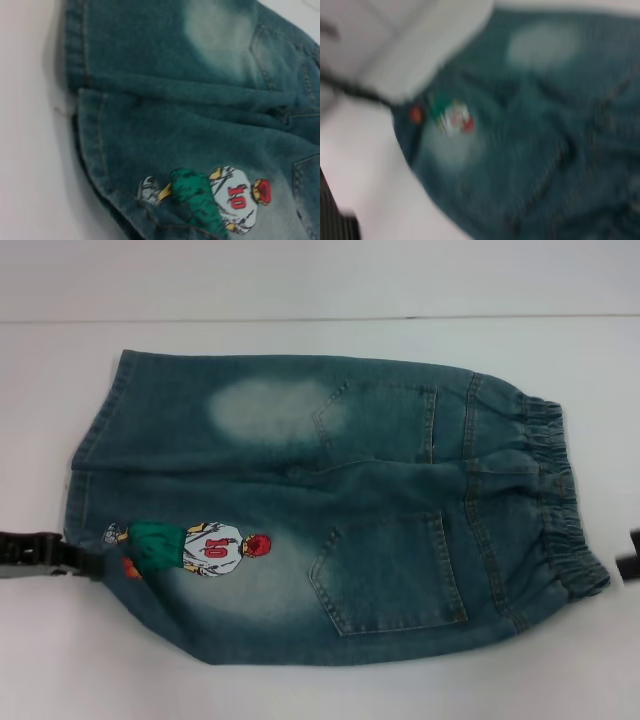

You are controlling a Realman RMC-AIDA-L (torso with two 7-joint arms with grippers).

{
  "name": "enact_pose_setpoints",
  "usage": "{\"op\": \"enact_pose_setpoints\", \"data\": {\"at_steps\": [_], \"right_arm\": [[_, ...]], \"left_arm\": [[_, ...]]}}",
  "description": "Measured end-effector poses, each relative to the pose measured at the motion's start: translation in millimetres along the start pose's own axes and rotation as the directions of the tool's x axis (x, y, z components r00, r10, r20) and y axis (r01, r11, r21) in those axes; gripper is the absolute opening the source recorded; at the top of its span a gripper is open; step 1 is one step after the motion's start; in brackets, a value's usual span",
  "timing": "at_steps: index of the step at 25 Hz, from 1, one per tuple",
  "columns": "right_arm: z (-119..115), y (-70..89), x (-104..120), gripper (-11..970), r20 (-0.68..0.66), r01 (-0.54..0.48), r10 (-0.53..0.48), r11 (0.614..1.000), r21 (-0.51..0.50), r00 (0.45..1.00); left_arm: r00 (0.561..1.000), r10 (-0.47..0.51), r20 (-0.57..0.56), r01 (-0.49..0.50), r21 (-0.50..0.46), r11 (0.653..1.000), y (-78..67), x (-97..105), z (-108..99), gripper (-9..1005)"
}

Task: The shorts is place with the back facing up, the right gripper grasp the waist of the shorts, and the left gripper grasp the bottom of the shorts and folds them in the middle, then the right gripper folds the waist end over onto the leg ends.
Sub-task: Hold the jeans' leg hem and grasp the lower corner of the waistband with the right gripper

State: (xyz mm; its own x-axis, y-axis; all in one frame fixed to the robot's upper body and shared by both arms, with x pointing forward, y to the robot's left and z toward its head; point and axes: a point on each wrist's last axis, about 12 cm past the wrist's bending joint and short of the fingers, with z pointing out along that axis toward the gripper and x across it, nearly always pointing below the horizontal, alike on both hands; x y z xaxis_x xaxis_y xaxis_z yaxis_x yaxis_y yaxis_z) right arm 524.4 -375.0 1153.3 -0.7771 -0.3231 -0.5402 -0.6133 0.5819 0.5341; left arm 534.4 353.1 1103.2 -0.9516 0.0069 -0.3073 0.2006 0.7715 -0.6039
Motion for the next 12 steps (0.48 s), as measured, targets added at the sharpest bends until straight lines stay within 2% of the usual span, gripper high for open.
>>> {"op": "enact_pose_setpoints", "data": {"at_steps": [5,12], "right_arm": [[14,-2.2,-10,756,-0.208,0.052,-0.039,0.997,0.054,0.977],[35,-4.1,-22,750,-0.351,0.111,-0.070,0.989,0.100,0.934]], "left_arm": [[1.000,0.012,0.016,-0.012,0.017,1.000,-2.5,-2,1,56],[1.000,0.011,0.028,-0.012,0.029,0.999,-2.9,-2,1,53]]}}
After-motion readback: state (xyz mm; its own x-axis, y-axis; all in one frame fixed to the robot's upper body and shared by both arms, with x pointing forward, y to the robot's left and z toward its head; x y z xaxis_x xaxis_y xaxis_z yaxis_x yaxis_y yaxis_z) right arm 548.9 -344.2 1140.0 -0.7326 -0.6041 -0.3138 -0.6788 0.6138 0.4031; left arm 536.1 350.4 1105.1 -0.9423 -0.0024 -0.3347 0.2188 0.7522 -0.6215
